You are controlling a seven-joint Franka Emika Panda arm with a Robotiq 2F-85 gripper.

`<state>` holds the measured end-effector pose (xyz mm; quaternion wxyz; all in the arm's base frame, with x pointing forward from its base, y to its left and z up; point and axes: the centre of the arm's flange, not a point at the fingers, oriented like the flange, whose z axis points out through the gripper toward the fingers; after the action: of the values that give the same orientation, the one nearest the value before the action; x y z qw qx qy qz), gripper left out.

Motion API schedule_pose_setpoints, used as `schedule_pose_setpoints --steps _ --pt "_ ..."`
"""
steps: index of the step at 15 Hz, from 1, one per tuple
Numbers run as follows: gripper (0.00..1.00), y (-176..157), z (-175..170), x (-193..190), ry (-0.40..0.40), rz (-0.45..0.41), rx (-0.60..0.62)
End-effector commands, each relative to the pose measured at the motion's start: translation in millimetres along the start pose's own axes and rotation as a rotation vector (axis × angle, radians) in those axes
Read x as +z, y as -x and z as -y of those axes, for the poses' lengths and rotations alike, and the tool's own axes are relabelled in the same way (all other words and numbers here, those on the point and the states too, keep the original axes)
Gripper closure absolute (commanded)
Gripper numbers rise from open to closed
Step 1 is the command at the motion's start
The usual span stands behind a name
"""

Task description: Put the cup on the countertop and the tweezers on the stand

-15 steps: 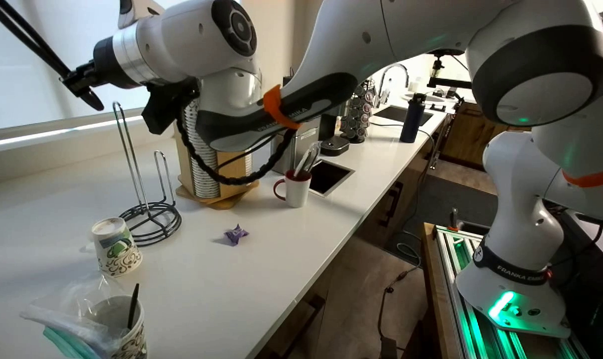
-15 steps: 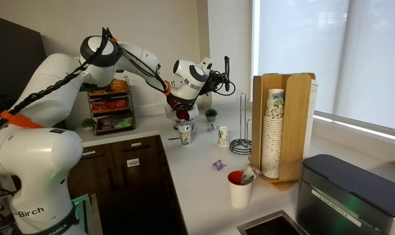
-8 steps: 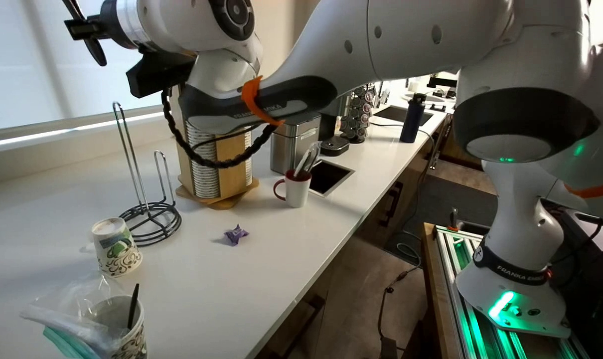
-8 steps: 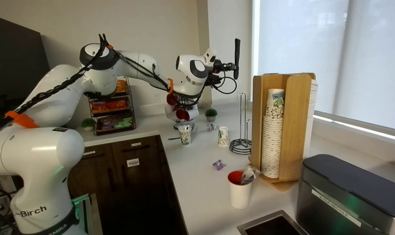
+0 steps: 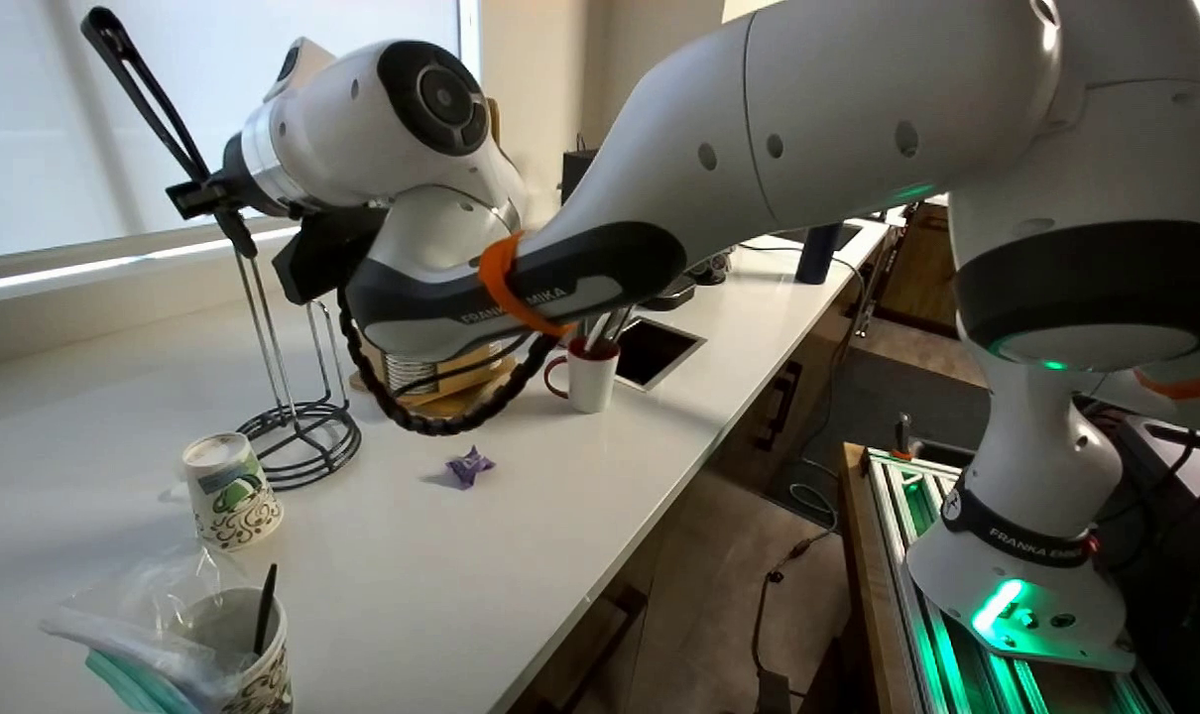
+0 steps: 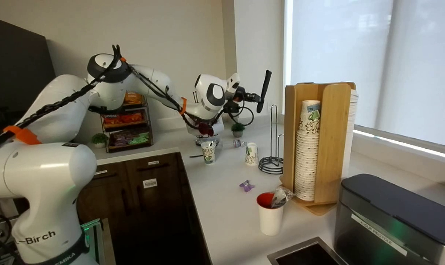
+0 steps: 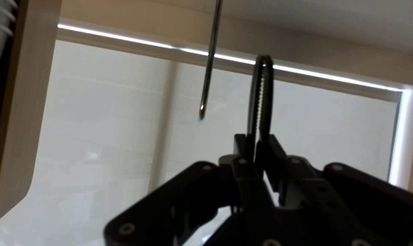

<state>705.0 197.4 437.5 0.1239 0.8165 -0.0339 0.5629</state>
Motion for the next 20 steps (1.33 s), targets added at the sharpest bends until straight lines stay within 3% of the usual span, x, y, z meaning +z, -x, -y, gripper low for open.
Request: schedule_pose_setpoints --steps 1,2,5,6,13,20 --pt "0.96 4 4 -2 0.004 0.016 -0.011" --pt "0.85 5 7 -4 0.002 0.019 -0.013" --pt "0.85 4 4 -2 0.005 0.019 -0.012" --pt "0.96 4 3 -2 0.007 0.019 -0.013" --pt "0.96 52 -2 -14 0.089 0.056 0.051" --pt "0.96 93 -19 7 0.101 0.131 -0.123"
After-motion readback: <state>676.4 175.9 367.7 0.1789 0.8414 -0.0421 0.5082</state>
